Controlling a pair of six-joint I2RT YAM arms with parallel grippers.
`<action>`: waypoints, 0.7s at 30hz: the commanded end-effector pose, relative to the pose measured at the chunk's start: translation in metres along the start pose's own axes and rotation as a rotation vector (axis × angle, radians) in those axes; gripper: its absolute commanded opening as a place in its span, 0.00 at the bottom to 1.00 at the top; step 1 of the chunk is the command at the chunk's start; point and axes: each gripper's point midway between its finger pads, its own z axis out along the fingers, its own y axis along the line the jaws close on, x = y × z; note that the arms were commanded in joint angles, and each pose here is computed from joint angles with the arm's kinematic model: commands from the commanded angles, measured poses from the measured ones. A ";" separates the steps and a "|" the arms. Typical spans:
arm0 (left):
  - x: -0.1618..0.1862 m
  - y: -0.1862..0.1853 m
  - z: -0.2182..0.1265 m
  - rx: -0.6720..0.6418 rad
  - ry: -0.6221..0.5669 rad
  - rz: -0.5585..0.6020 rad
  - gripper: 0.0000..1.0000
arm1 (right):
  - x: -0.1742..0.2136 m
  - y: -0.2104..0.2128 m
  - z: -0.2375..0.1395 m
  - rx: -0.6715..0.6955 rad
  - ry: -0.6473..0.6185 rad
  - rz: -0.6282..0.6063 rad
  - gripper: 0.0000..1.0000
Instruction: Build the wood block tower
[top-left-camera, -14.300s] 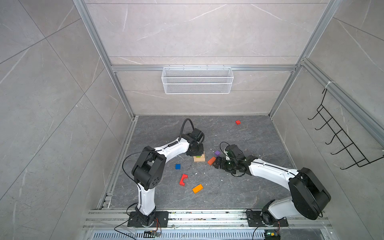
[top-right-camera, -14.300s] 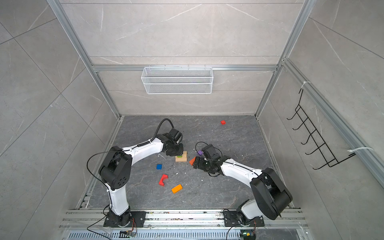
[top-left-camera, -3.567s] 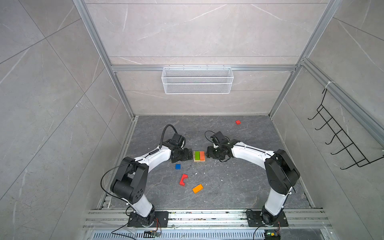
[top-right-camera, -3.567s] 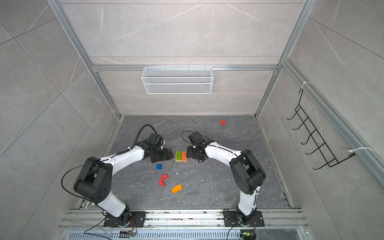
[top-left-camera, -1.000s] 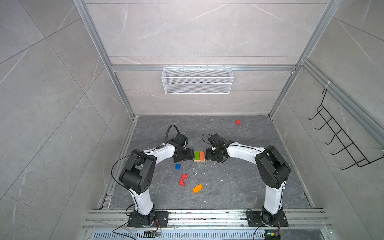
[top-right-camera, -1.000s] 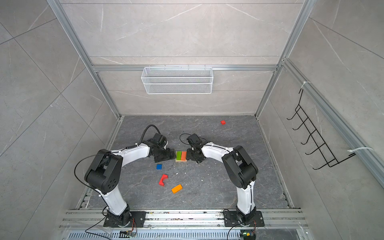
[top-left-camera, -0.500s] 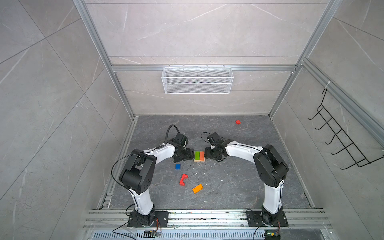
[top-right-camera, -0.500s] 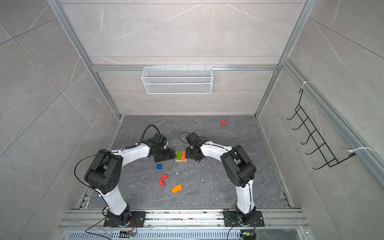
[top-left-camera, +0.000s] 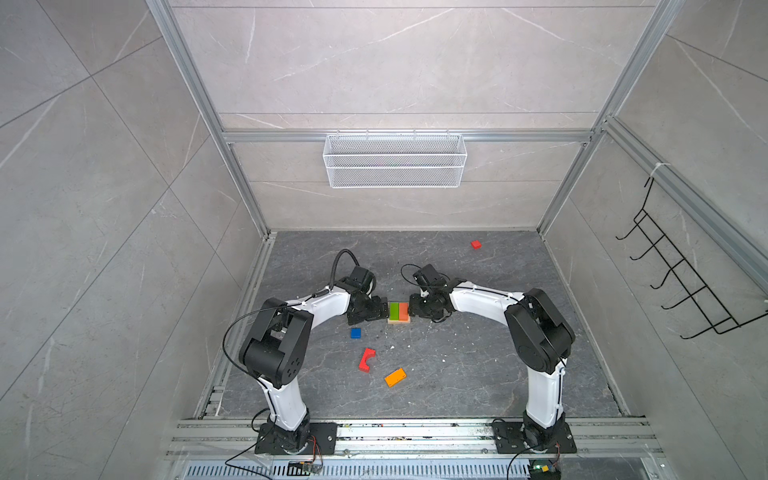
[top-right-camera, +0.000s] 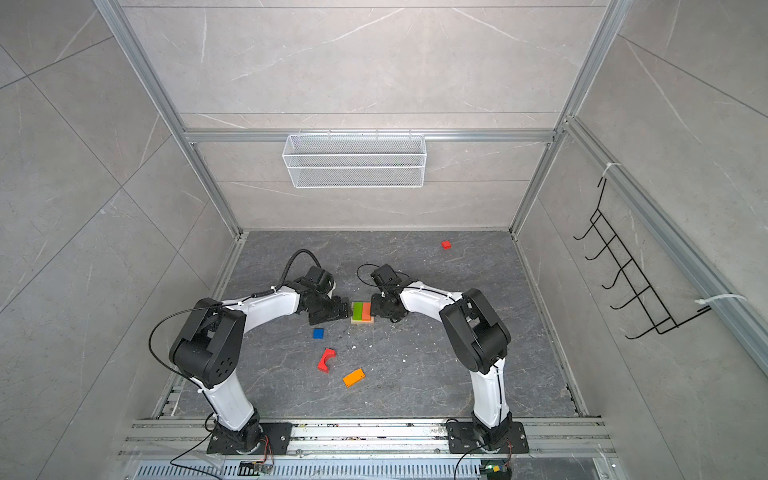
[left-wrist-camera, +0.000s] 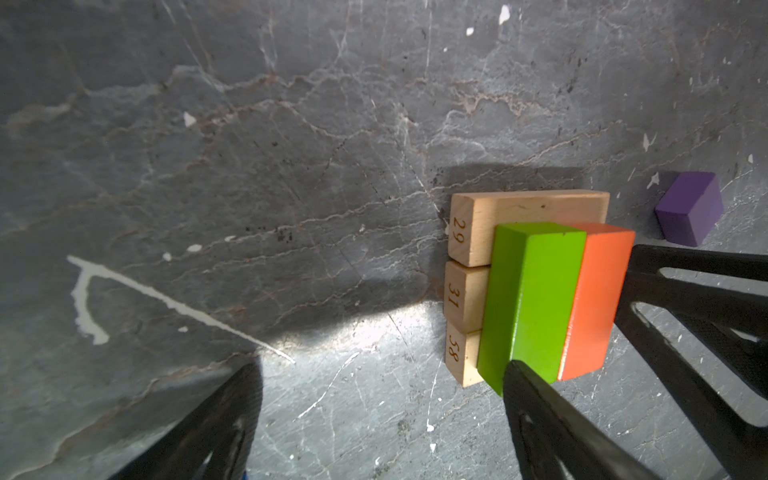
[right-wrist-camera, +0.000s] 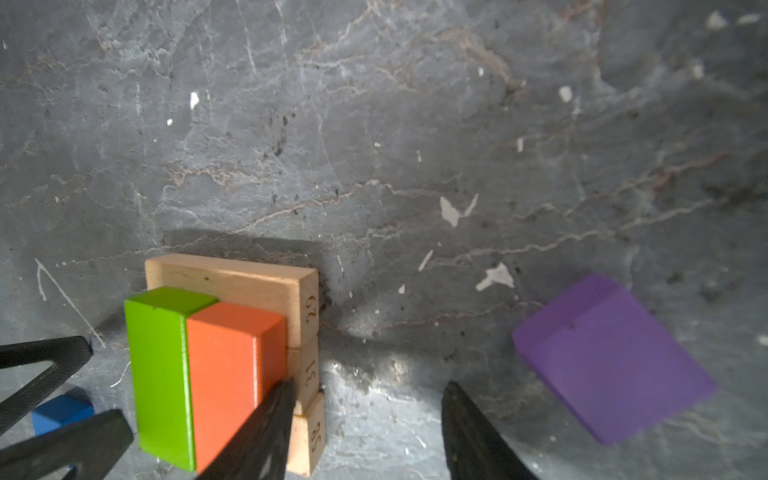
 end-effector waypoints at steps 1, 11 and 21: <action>-0.004 -0.005 0.003 0.018 0.009 0.000 0.93 | -0.007 -0.001 0.003 0.010 -0.011 -0.020 0.41; -0.004 -0.005 0.002 0.018 0.009 -0.004 0.93 | -0.009 0.000 0.004 0.012 -0.014 -0.022 0.41; -0.017 -0.017 -0.020 0.049 -0.055 0.016 0.94 | -0.008 -0.005 -0.002 0.026 -0.028 -0.013 0.41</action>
